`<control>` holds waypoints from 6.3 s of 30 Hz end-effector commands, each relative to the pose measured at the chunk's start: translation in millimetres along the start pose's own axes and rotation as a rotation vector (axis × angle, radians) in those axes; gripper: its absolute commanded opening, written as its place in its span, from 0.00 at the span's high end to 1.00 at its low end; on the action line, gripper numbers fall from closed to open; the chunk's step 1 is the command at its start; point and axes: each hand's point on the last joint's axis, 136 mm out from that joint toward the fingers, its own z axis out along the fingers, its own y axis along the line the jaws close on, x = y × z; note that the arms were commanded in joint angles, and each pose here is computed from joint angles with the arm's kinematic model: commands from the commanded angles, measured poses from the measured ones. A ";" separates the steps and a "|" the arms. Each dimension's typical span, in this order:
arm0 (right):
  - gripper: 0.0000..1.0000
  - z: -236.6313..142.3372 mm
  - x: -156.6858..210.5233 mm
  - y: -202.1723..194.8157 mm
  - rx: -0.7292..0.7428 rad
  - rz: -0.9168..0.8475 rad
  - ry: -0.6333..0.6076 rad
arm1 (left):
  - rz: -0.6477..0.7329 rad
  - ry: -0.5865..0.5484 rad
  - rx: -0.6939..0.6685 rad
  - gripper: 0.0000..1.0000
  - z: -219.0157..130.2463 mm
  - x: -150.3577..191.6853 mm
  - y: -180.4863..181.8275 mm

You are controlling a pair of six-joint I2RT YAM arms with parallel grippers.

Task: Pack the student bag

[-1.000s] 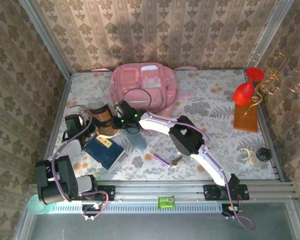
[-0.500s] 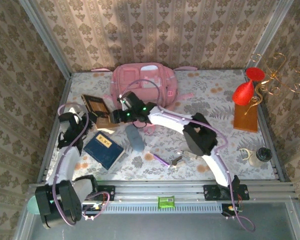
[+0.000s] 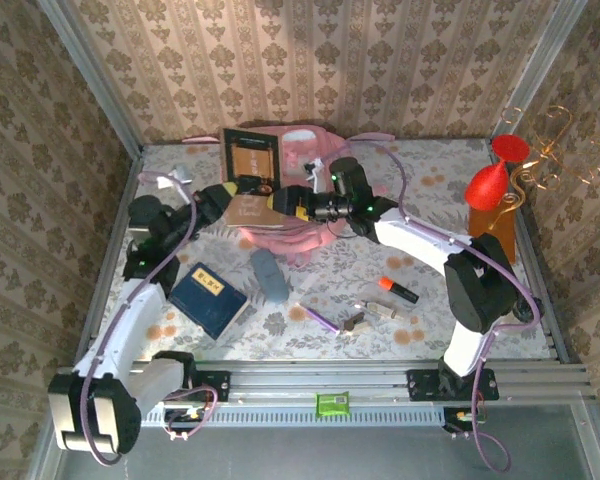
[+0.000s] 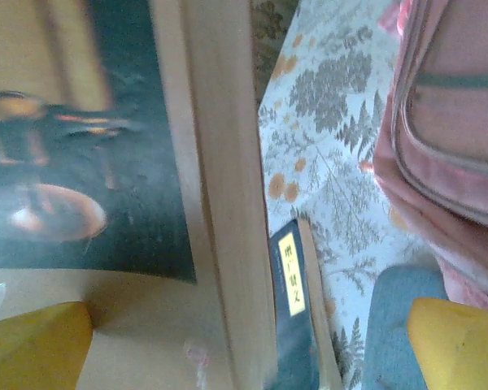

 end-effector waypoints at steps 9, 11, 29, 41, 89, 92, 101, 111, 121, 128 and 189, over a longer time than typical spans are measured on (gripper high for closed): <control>0.00 -45.9 -17.3 71.4 -0.371 -0.033 -0.105 | 0.005 -0.006 0.292 1.00 17.8 -9.3 -70.2; 0.00 -51.6 -19.6 79.5 -0.392 -0.053 -0.122 | 0.004 -0.010 0.293 1.00 17.9 -10.3 -71.3; 0.09 -92.0 -45.3 114.3 -0.536 -0.136 -0.260 | -0.111 -0.057 0.238 1.00 19.3 -22.2 -41.1; 0.29 -96.8 -56.9 92.8 -0.496 -0.069 -0.306 | -0.113 -0.036 0.163 1.00 22.6 -16.3 -15.4; 1.00 -195.8 -46.2 -97.6 0.231 0.161 -0.412 | 0.681 0.989 -0.494 0.56 99.7 155.7 210.2; 1.00 -194.9 -43.5 -99.2 0.229 0.167 -0.406 | 0.676 0.987 -0.501 0.72 102.2 154.1 212.0; 1.00 -199.7 -26.0 -95.4 0.241 0.196 -0.381 | 0.545 0.752 -0.275 1.00 125.7 104.0 149.5; 1.00 -195.6 0.5 -52.4 0.107 0.199 -0.348 | 0.529 0.415 -0.074 1.00 147.4 29.2 49.6; 1.00 -124.0 -2.7 -41.7 -0.035 0.236 -0.350 | 0.523 0.355 -0.064 1.00 165.5 3.3 31.3; 1.00 -85.7 -49.8 -67.3 -0.050 0.331 -0.508 | 0.504 0.359 -0.067 1.00 169.1 0.1 27.0; 0.33 41.6 104.3 0.2 0.381 -0.460 0.032 | 0.011 0.060 -1.038 0.25 -119.9 75.9 237.4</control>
